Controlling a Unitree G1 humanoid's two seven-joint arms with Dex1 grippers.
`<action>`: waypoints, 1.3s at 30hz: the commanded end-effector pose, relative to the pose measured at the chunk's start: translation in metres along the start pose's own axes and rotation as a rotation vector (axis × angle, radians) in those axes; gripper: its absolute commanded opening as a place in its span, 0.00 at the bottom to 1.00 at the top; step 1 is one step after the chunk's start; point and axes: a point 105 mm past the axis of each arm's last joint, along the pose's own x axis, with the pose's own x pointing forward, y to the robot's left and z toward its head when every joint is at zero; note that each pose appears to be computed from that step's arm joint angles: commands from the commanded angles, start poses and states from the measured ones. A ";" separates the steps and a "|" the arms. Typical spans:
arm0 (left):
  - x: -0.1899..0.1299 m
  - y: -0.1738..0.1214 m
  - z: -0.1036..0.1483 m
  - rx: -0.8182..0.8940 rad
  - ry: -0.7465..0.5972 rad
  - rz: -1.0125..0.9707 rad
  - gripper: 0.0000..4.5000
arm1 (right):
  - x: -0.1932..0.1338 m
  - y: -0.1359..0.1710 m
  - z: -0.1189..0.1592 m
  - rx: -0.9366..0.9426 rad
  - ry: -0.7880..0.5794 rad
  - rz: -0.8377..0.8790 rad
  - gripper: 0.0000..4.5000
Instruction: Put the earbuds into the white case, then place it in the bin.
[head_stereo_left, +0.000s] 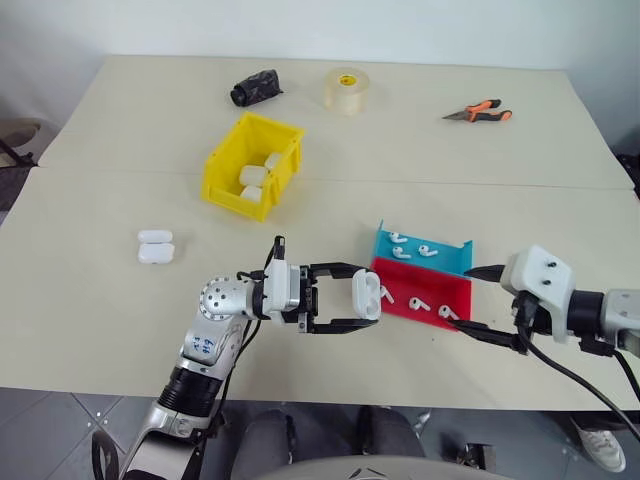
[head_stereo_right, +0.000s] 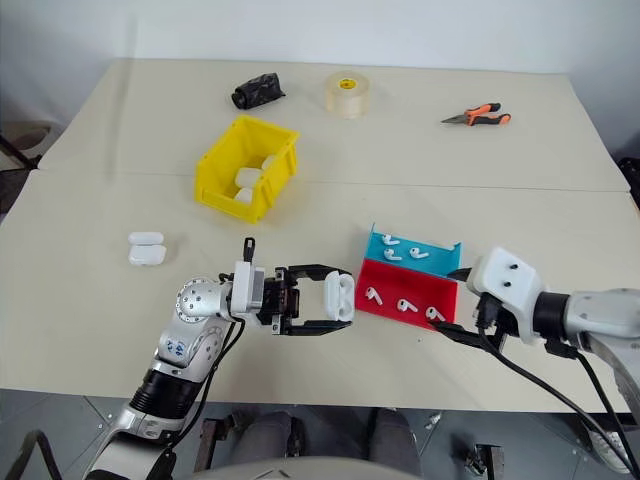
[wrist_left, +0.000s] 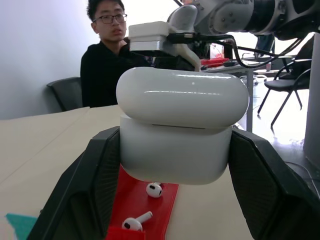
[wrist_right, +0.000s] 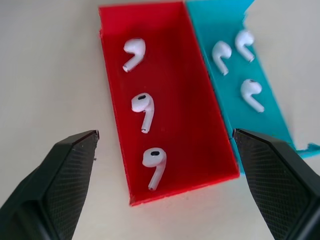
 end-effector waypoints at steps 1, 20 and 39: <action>0.003 -0.004 0.009 0.041 -0.019 0.003 0.63 | 0.004 0.002 0.003 0.005 0.101 0.026 1.00; -0.001 -0.007 0.012 0.035 0.008 0.058 0.63 | 0.029 0.002 -0.005 -0.085 0.309 0.054 0.81; 0.001 -0.006 0.015 0.031 0.006 0.057 0.63 | 0.033 0.003 -0.008 -0.125 0.324 0.071 0.44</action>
